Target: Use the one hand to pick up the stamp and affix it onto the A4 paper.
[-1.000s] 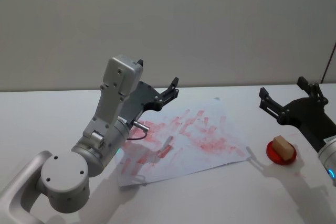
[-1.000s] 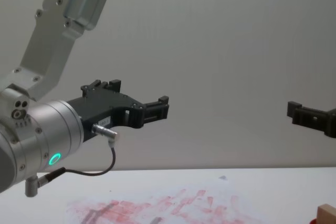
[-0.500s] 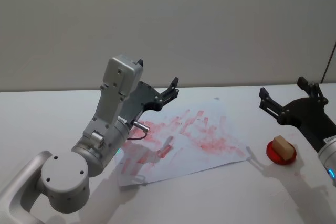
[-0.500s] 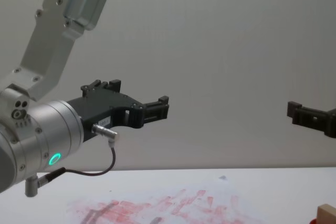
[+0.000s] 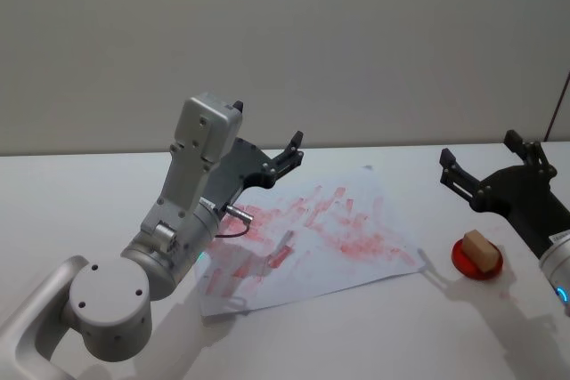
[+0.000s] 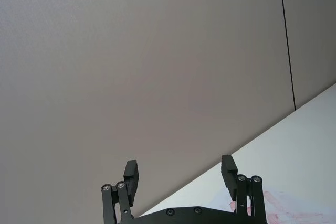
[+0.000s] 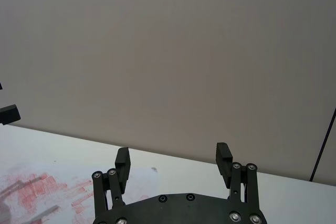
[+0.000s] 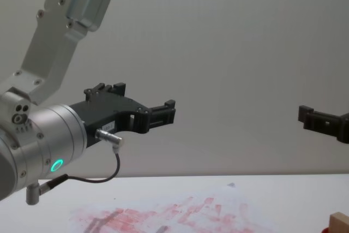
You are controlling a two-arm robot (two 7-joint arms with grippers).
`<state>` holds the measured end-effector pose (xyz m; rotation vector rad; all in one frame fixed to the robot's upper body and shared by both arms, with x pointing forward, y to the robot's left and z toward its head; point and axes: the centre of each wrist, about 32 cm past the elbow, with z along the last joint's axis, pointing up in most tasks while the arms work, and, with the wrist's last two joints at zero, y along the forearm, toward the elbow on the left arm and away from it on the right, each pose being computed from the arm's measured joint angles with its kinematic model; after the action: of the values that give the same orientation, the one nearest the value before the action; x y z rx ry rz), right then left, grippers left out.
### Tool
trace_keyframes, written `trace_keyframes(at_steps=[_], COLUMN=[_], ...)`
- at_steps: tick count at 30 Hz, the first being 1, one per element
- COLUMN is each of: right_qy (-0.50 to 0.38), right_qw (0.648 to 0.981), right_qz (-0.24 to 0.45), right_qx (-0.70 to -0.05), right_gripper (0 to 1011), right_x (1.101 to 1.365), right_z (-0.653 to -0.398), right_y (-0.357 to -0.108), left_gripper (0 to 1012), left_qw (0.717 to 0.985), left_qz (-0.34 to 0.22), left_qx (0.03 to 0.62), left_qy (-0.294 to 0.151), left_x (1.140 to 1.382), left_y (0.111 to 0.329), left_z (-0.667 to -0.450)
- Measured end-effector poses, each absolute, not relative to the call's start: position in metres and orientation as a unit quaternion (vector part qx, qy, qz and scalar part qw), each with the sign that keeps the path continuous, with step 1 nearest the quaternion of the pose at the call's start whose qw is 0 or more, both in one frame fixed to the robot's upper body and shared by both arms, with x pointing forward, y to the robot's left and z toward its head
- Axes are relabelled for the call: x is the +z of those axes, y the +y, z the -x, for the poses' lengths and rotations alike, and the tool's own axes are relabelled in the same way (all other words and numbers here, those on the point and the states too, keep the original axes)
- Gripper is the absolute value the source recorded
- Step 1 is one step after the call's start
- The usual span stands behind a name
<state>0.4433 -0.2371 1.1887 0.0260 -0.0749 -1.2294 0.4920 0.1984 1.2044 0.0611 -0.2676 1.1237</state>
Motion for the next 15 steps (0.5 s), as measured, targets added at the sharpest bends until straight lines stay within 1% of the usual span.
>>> trace_keyframes(at_steps=[10, 15], right_qy=[-0.036, -0.032], right_qw=[0.813, 0.804], right_qz=[-0.009, 0.0], right_qx=[-0.582, -0.594], right_gripper=[1001, 1001], right_x=[1.188, 1.188], right_z=[-0.441, -0.432], right_y=[-0.237, -0.235], left_gripper=[1001, 1001], left_qw=[0.837, 0.837], left_qz=[-0.029, -0.029], left_qx=[0.531, 0.531], left_qy=[-0.126, -0.126], left_x=[1.204, 1.204], left_y=[0.198, 0.198], left_z=[-0.492, -0.492])
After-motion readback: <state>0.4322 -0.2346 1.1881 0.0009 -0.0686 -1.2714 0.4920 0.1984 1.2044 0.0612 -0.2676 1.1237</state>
